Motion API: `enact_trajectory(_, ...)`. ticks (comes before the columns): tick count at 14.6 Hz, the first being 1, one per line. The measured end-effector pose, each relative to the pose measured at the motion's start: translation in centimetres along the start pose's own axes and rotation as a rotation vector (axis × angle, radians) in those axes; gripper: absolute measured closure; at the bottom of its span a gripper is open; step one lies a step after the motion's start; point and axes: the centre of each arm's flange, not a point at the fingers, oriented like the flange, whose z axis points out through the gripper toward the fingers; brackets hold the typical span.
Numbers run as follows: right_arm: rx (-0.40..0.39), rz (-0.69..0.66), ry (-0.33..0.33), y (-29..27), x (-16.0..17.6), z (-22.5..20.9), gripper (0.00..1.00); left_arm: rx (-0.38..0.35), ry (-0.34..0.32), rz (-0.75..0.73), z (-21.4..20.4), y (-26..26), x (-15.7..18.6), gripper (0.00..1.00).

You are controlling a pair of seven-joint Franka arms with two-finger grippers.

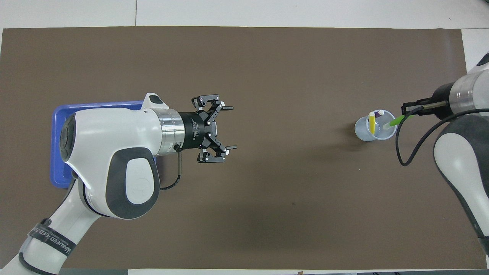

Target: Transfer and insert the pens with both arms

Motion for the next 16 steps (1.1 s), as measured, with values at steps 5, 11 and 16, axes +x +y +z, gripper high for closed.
enact_trajectory(5, -0.009, -0.027, 0.023, 1.7, -0.7, 3.4, 0.83, 0.131, 0.091, 0.381, 0.3, -0.5, 3.9, 0.0)
enact_trajectory(11, -0.016, -0.046, 0.053, 2.3, -0.6, 7.6, 0.83, 0.399, 0.343, 0.788, -1.6, -0.1, 7.7, 0.0)
enact_trajectory(16, -0.015, -0.051, 0.054, 1.9, -1.2, 10.6, 0.83, 0.576, 0.427, 1.06, -7.1, 4.3, 8.4, 0.0)
